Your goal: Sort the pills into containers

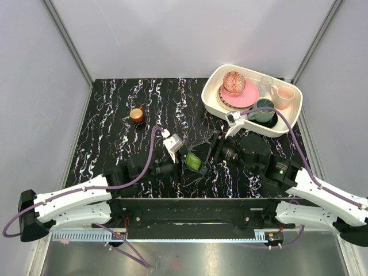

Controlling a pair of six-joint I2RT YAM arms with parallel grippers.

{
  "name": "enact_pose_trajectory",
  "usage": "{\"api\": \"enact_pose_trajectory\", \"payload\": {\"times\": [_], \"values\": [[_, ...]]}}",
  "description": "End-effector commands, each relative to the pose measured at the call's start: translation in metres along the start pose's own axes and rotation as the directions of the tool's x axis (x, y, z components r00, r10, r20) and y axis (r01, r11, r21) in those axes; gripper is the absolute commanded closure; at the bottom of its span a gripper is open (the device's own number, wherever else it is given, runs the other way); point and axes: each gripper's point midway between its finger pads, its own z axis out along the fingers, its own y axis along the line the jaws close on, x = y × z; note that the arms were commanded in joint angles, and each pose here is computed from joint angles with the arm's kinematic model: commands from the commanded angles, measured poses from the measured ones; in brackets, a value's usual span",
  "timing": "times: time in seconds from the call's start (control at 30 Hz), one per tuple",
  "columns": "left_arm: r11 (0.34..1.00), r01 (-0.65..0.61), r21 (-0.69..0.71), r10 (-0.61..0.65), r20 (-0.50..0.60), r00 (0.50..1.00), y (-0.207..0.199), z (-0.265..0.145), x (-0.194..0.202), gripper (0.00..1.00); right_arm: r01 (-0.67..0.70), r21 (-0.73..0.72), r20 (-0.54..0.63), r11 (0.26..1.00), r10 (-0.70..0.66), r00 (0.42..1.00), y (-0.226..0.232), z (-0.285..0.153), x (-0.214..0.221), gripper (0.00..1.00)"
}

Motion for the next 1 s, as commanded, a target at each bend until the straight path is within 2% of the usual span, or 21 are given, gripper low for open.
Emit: {"api": "enact_pose_trajectory", "payload": {"times": [0.0,0.07,0.1,0.17,0.2,0.33,0.47,0.63,0.77,0.97], "values": [[0.999,-0.003,0.046,-0.004,0.152,0.988,-0.021,-0.005,-0.049,1.00,0.011,-0.080,0.003,0.997,-0.011,1.000,0.017,-0.003,-0.002,0.57],[0.998,0.004,0.061,-0.014,0.161,0.987,-0.024,-0.007,-0.051,1.00,0.034,-0.115,-0.016,0.993,-0.036,0.999,0.022,-0.005,0.002,0.70],[0.997,0.005,0.075,-0.017,0.170,0.985,-0.026,-0.008,-0.051,1.00,0.066,-0.162,-0.038,0.985,-0.073,0.997,0.028,-0.008,0.007,0.82],[0.995,0.017,0.096,-0.034,0.184,0.982,-0.029,-0.011,-0.053,1.00,0.087,-0.205,-0.064,0.975,-0.103,0.993,0.032,-0.010,0.014,0.87],[0.994,0.017,0.109,-0.037,0.185,0.982,-0.031,-0.012,-0.053,1.00,0.094,-0.222,-0.062,0.971,-0.110,0.992,0.034,-0.012,0.014,0.93],[0.982,0.008,0.188,-0.044,0.189,0.981,-0.046,-0.018,-0.054,1.00,0.137,-0.308,-0.052,0.941,-0.161,0.986,0.043,-0.023,0.019,0.99],[0.965,0.003,0.263,-0.051,0.176,0.983,-0.060,-0.023,-0.052,1.00,0.209,-0.489,-0.022,0.847,-0.251,0.968,0.069,-0.046,0.023,1.00],[0.935,-0.005,0.355,-0.049,0.144,0.988,-0.077,-0.025,-0.048,1.00,0.237,-0.602,-0.005,0.763,-0.301,0.954,0.088,-0.068,0.026,1.00],[0.899,-0.026,0.437,-0.033,0.127,0.991,-0.092,-0.030,-0.047,1.00,0.244,-0.724,0.000,0.645,-0.354,0.935,0.106,-0.087,0.034,1.00],[0.869,-0.046,0.492,-0.012,0.115,0.993,-0.104,-0.037,-0.047,1.00,0.262,-0.803,0.021,0.536,-0.413,0.911,0.115,-0.104,0.044,1.00]]}}
